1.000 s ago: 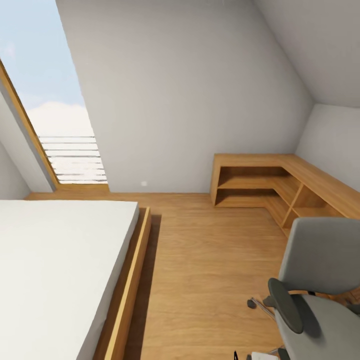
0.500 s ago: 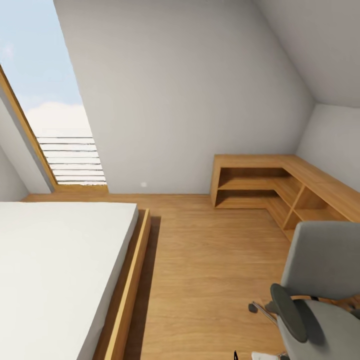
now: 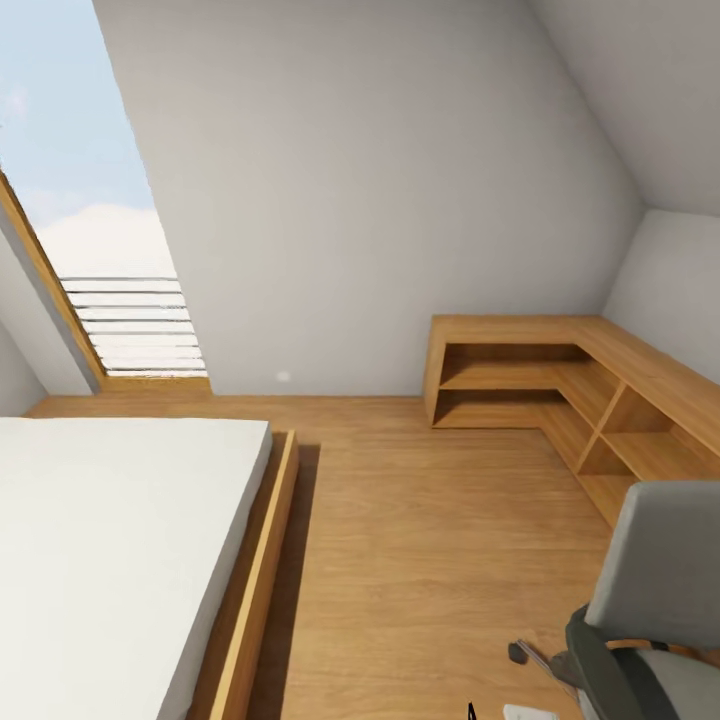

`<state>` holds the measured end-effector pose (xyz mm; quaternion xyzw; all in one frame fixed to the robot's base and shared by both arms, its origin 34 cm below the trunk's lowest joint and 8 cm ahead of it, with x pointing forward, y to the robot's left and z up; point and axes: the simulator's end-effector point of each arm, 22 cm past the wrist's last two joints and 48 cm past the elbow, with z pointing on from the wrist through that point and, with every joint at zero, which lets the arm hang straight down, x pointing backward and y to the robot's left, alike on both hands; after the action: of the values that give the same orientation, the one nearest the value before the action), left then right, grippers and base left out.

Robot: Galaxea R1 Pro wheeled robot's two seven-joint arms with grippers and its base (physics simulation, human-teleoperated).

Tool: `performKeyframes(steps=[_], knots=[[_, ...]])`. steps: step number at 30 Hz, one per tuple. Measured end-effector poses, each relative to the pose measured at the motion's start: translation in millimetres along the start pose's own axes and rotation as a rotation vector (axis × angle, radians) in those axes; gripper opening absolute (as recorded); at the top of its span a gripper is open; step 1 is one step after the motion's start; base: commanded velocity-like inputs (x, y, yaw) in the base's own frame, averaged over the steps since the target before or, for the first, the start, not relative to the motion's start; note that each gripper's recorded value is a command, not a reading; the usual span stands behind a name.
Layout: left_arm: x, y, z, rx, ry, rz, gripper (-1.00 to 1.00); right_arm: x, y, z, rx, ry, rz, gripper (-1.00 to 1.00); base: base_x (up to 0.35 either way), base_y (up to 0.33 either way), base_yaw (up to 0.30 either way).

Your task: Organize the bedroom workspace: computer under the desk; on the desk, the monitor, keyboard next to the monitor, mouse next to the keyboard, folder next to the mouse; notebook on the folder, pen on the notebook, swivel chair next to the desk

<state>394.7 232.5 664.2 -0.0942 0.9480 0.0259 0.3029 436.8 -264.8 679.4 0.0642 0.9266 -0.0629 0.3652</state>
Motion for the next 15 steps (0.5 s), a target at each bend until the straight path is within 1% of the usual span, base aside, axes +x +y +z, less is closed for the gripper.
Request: performKeyframes(steps=[15], knots=[[0.0, 0.0, 0.0, 0.0, 0.0, 0.0, 1.0, 0.0, 0.0, 0.0, 0.0, 0.0, 0.0, 1.0, 0.334, 0.0, 0.0]])
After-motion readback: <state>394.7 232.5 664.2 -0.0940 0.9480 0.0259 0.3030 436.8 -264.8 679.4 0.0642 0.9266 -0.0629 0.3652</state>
